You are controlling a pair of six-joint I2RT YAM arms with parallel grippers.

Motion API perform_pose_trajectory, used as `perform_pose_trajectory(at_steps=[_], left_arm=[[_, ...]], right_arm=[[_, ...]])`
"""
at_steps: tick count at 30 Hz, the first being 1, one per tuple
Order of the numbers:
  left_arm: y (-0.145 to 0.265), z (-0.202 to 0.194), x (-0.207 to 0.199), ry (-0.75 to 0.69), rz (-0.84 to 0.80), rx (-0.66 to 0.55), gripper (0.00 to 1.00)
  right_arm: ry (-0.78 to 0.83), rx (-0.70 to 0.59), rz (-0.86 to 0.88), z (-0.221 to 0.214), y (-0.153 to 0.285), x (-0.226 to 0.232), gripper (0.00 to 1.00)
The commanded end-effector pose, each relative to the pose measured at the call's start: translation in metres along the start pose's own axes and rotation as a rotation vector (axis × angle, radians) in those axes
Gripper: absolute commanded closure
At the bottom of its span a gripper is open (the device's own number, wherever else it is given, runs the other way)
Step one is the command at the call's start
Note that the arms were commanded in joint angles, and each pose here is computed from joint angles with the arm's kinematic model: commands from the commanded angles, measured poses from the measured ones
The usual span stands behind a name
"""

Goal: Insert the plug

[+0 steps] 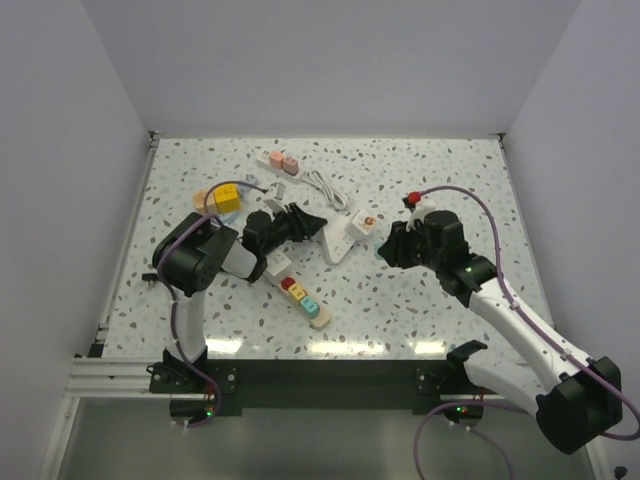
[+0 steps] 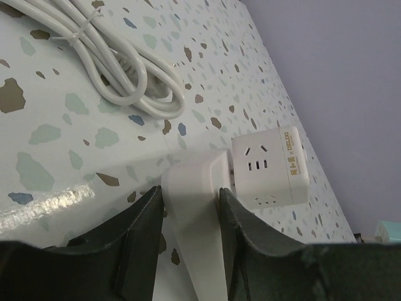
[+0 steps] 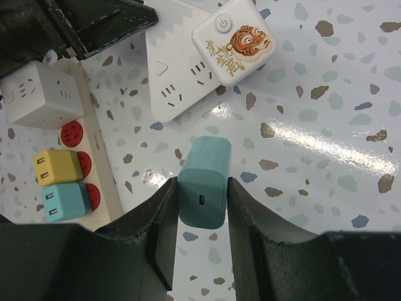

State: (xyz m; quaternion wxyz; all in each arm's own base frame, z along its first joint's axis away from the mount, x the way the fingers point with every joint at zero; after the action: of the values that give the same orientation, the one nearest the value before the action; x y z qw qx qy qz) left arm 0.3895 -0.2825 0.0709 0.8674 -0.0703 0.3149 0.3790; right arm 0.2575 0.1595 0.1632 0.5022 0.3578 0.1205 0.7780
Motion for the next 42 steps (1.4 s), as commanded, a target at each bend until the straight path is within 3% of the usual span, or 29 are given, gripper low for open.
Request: perform_pose_trajectory(at_steps=[1, 7, 23, 27, 28, 32, 35, 42], left_arm=[[0.013, -0.052, 0.004, -0.014, 0.074, 0.125, 1.0], [0.034, -0.082, 0.02, -0.027, 0.133, 0.184, 1.0], [0.053, -0.103, 0.006, -0.113, 0.122, 0.21, 0.99], [0.058, -0.109, 0.009, -0.169, 0.156, 0.236, 0.71], [0.059, -0.108, 0.011, -0.175, 0.175, 0.234, 0.6], [0.062, -0.099, 0.02, -0.22, 0.239, 0.224, 0.4], [0.062, -0.09, 0.02, -0.25, 0.259, 0.214, 0.34], [0.063, -0.088, 0.02, -0.286, 0.263, 0.239, 0.34]], right_arm=[[0.004, -0.035, 0.01, 0.01, -0.006, 0.003, 1.0], [-0.011, -0.028, 0.038, 0.006, -0.015, 0.013, 1.0], [-0.111, -0.021, 0.155, -0.014, -0.048, 0.054, 1.0], [-0.114, -0.019, 0.113, -0.016, -0.053, 0.047, 1.0], [-0.112, -0.018, 0.106, -0.017, -0.055, 0.046, 1.0], [-0.11, -0.012, 0.075, -0.02, -0.061, 0.039, 1.0], [-0.106, -0.014, 0.074, -0.02, -0.063, 0.04, 1.0], [-0.129, -0.004, 0.102, -0.02, -0.071, 0.049, 1.0]])
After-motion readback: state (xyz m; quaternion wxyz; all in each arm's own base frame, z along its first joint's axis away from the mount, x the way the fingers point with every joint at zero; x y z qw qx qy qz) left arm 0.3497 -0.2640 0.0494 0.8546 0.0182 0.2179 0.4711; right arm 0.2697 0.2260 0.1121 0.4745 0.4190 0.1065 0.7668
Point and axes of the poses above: each gripper's point midway between its finger pads, its own y axis back along the fingers, its own x axis along the line the jaws close on, z = x × y, the point moved 1 cm from there along y, back along the fingers, and after that the axes turned 10 degrees about -y, right-handed, at the moved point
